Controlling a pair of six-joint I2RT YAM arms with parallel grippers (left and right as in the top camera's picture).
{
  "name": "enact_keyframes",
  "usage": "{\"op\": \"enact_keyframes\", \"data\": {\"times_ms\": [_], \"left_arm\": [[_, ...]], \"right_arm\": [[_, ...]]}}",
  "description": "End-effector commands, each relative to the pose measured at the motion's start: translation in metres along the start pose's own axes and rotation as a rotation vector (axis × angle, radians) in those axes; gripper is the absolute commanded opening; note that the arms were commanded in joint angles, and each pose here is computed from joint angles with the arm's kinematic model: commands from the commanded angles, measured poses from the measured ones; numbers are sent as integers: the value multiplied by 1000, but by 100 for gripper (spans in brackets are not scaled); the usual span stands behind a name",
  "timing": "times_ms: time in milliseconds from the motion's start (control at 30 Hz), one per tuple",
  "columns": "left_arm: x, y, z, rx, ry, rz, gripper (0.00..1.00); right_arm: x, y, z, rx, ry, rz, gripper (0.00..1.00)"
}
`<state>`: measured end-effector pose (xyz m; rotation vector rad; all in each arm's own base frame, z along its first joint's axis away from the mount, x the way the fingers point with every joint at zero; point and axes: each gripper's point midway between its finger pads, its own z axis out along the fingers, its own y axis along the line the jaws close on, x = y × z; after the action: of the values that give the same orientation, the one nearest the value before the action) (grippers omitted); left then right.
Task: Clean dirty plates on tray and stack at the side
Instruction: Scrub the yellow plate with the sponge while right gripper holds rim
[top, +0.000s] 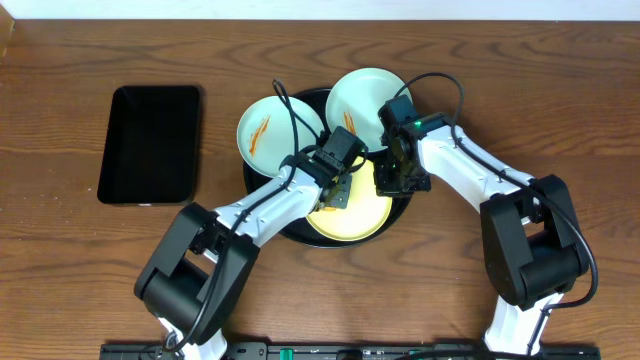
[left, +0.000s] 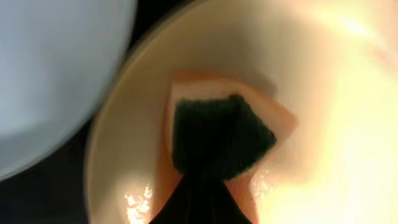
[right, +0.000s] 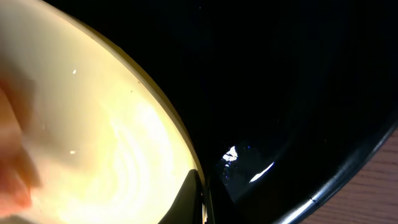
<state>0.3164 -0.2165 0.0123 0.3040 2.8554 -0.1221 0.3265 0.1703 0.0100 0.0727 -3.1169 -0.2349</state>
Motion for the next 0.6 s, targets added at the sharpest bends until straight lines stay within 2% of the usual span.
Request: {"op": "enact_keyframes", "data": {"times_ms": [0, 133, 267, 367, 567], "left_arm": [[38, -28, 4, 182, 170, 9, 7], [29, -56, -2, 335, 151, 12, 7], [6, -66, -3, 382, 56, 25, 7], [-11, -59, 0, 333, -25, 24, 7], [-29, -14, 8, 61, -127, 2, 7]], "right_arm": [[1, -5, 3, 16, 5, -7, 1], [1, -5, 3, 16, 6, -7, 1], [2, -5, 3, 17, 7, -7, 2], [1, -5, 3, 17, 7, -7, 2], [2, -5, 3, 17, 7, -7, 3]]}}
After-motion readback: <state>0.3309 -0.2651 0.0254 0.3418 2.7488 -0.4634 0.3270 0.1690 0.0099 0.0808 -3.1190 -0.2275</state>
